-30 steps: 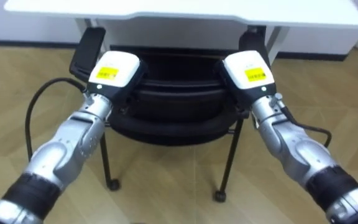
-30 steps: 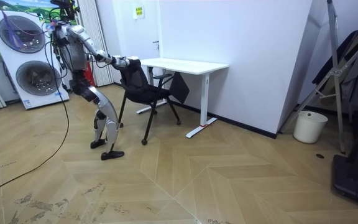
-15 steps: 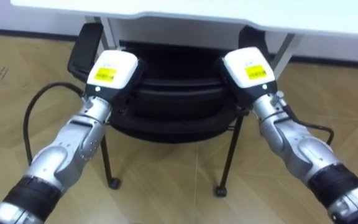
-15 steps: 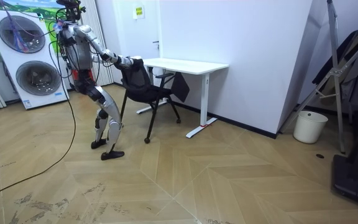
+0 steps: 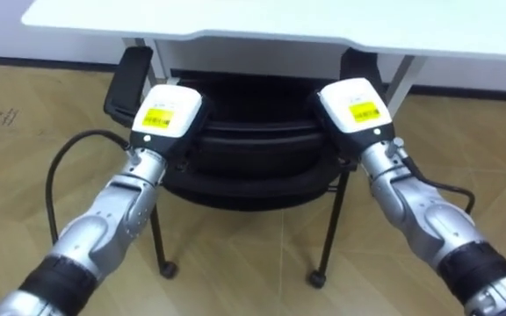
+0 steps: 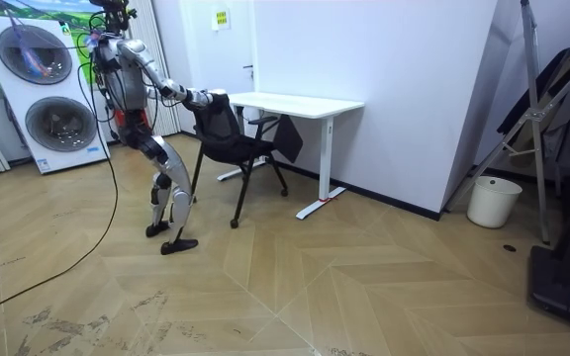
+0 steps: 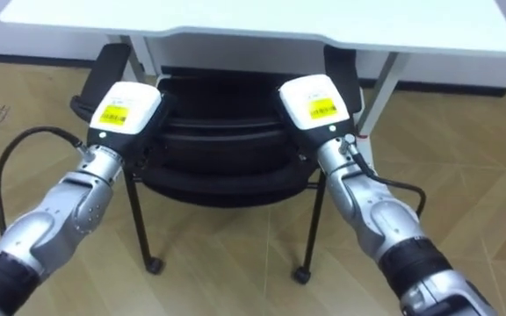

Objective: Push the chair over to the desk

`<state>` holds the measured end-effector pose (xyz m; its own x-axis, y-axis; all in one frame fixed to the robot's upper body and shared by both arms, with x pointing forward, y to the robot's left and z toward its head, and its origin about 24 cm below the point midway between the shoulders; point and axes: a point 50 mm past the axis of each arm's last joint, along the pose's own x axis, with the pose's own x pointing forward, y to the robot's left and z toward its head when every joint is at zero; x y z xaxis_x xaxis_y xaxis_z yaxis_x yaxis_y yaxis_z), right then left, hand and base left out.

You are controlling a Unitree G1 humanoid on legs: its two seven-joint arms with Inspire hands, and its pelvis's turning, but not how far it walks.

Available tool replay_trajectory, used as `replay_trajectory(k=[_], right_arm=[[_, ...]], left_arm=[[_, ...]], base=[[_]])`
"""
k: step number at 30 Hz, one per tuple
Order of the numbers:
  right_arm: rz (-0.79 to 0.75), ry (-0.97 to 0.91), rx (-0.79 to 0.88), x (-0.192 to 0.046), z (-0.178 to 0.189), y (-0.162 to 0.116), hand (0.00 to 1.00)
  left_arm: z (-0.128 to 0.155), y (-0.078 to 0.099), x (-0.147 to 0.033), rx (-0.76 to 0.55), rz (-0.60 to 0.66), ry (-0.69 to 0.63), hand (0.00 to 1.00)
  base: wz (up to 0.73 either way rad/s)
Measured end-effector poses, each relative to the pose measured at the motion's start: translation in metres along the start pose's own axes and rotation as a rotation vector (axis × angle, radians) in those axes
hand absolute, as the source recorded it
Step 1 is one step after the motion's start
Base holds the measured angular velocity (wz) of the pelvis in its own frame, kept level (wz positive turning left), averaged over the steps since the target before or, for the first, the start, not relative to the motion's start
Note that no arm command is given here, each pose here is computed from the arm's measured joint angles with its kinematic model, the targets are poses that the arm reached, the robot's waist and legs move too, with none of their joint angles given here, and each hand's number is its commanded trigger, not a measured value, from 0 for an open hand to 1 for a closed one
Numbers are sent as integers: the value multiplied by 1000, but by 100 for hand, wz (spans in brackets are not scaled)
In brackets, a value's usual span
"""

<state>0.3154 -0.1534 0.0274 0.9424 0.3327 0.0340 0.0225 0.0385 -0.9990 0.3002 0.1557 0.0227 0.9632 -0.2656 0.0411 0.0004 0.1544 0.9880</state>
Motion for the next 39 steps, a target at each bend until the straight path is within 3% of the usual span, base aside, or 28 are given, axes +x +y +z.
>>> replay_trajectory(k=[2,7,16,18,19,20,23,31,39], right_arm=[[0,9,-6,-13,-9,1,100],[-6,29,23,-22,-4,6,100],[31,20,30,-20,8,6,97],[41,28,43,-26,10,9,38],[42,23,47,-26,11,9,53],[43,25,48,-26,12,9,55],[43,42,89,-24,13,6,0],[84,29,173,-26,22,13,0],[14,0,182,-11,28,1,0]], left_arm=[[14,-6,-1,-34,-11,-30,100],[12,-3,-4,-6,-32,-44,100],[4,4,-14,6,-59,-12,100],[5,4,-18,10,-76,-18,100],[4,4,-20,10,-79,-17,100],[4,4,-20,9,-87,-14,100],[5,7,-21,4,-99,-8,100],[7,8,-17,13,-121,2,100],[10,24,-8,87,-10,-44,100]], base=[[-15],[-33],[-30],[10],[-3],[-19],[-26],[-34],[-41]])
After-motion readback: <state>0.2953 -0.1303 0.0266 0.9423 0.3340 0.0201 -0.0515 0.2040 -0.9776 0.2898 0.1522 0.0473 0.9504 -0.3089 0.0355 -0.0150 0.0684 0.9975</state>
